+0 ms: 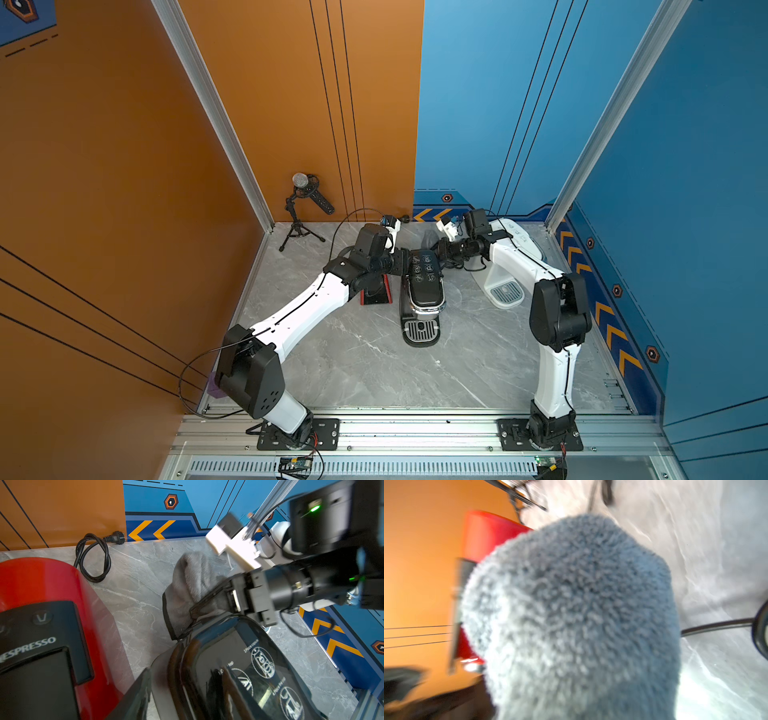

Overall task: Wipe the surface of a coffee machine
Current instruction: Wipe the dirt from the surface of the coffee machine, then adjust the cleaning item.

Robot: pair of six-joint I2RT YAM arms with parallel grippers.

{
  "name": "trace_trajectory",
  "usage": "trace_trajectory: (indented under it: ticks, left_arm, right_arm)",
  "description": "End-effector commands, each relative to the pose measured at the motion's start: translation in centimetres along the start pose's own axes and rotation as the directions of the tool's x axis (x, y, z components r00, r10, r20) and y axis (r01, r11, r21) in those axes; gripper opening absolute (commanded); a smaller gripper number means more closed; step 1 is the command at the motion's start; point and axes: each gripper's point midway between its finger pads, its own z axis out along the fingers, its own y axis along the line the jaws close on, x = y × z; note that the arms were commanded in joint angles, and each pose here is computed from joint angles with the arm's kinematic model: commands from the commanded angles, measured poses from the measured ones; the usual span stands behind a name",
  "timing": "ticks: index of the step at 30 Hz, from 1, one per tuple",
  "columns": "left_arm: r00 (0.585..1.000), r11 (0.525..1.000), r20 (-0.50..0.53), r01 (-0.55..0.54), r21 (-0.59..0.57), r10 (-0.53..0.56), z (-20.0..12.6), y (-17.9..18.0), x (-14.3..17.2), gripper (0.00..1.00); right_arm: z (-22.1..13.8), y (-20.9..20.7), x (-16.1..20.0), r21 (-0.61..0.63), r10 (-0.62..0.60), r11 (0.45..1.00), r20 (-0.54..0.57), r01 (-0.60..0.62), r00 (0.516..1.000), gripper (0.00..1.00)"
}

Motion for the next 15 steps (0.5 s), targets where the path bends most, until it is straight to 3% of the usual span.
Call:
trace_trajectory:
  ticks: [1, 10, 15]
  left_arm:
    - [1.000, 1.000, -0.016, -0.009, -0.026, 0.009, -1.3, 0.7, 1.0, 0.56]
    - [1.000, 0.999, -0.015, -0.023, -0.026, 0.022, -4.2, 1.3, 2.5, 0.56]
    - [0.999, 0.990, -0.031, -0.025, 0.140, 0.030, -5.8, -1.6, 2.8, 0.57]
  right_arm:
    - [-2.8, 4.9, -0.2, -0.114, -0.025, 0.993, 0.021, 0.027, 0.999, 0.24]
    - [-7.8, 9.3, -1.3, -0.057, -0.141, 0.987, 0.150, 0.151, 0.979, 0.24]
    - [-8.2, 13.8, 1.9, -0.026, -0.343, 0.937, 0.104, 0.348, 0.933, 0.25]
